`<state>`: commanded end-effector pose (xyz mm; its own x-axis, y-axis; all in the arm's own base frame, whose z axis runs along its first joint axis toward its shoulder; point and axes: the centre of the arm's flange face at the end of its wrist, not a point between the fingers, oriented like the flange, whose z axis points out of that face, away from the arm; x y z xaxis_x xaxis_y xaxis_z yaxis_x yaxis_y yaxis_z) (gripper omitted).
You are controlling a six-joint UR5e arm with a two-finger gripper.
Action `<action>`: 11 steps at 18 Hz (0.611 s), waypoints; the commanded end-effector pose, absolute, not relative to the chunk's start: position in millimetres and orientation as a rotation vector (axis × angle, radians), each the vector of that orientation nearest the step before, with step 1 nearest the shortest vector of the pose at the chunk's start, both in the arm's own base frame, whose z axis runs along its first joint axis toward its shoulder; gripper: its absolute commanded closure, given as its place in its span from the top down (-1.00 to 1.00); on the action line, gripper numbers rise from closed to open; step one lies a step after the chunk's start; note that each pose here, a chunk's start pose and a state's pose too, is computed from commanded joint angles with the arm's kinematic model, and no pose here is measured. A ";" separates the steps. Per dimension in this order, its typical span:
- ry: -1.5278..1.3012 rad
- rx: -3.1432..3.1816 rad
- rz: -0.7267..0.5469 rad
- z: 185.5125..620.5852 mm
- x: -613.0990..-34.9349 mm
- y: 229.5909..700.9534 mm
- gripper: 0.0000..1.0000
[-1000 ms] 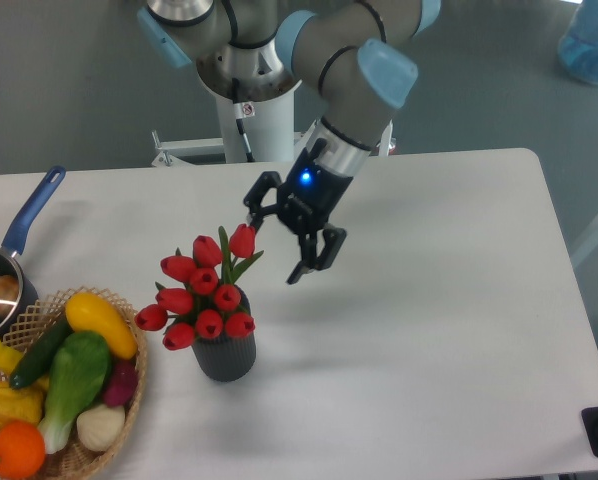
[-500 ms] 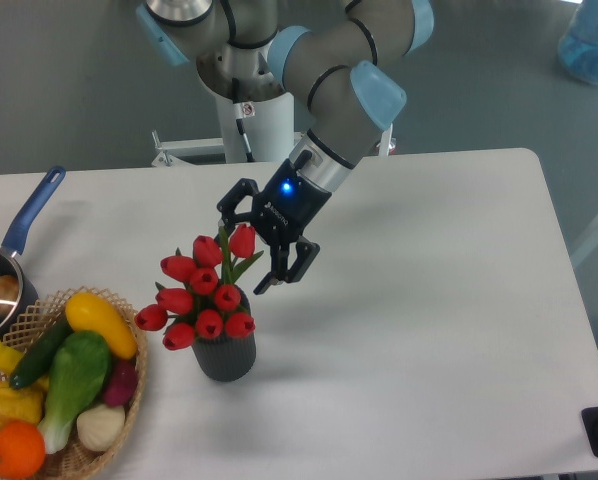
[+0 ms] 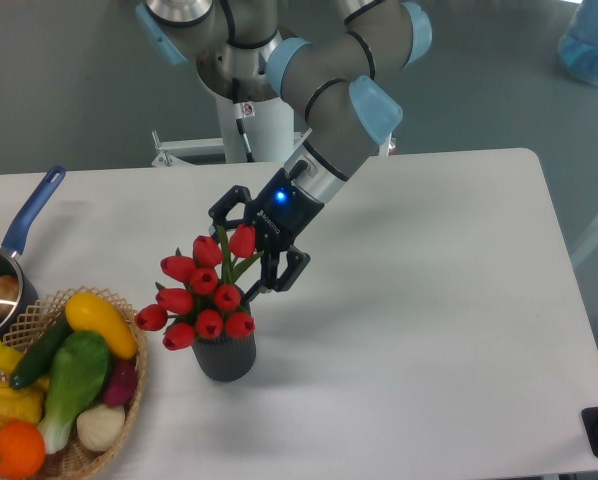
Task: Pick up the flowers from the vase
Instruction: 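Lower the open gripper around the tulip stems above the vase rim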
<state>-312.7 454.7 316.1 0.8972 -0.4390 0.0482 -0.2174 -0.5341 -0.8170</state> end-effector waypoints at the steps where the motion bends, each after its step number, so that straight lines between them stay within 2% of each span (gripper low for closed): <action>1: 0.468 -2.148 -0.304 319.3 -314.9 456.2 1.00; 11: 0.496 -2.129 -0.291 311.2 -318.6 479.2 1.00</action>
